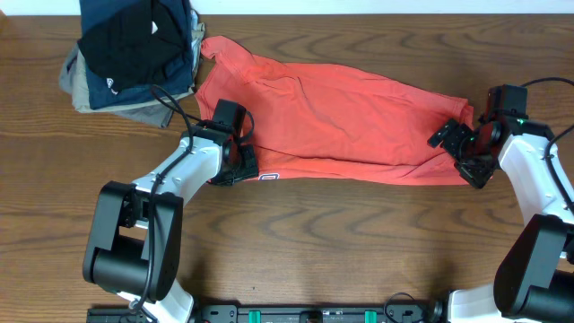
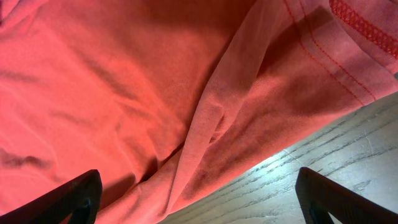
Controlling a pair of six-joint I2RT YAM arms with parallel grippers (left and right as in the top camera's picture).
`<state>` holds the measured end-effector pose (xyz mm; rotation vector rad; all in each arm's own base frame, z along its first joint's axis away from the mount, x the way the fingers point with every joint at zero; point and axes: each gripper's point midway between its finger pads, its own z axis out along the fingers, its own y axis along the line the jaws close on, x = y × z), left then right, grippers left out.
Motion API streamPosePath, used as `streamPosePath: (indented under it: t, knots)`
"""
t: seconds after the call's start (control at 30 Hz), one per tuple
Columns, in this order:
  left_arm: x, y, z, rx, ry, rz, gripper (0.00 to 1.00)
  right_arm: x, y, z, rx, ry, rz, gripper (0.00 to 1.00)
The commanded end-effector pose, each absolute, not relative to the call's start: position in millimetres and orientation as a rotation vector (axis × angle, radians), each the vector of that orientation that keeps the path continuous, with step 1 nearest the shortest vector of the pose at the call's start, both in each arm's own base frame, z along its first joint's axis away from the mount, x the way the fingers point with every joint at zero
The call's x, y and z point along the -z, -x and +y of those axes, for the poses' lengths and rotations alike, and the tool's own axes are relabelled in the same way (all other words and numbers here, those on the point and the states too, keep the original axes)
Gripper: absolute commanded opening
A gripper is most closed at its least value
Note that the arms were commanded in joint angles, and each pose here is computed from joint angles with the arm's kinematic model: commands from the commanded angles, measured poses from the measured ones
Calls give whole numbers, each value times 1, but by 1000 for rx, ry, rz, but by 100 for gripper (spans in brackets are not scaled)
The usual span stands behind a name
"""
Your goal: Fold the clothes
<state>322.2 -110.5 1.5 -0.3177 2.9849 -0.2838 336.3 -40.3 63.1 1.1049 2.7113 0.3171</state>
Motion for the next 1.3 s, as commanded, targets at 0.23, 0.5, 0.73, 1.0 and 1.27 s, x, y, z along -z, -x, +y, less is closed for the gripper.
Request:
streamPosePath:
  t: [0.23, 0.5, 0.73, 1.0, 1.27]
  knots:
    - [2, -333, -111, 277, 270, 2951, 46, -70, -341, -39, -300, -1056, 2704, 98]
    - [2, -336, -112, 269, 139, 2944, 46, -70, -341, -39, -300, -1056, 2703, 98]
    - [0, -344, -110, 249, 126, 2909, 46, -70, -341, -39, -300, -1056, 2704, 98]
    - [-4, -359, -110, 238, 121, 2844, 45, -70, -341, -39, -298, -1051, 2706, 98]
    - [-5, -364, -109, 225, 122, 2822, 46, -70, -341, -41, -288, -1052, 2704, 98]
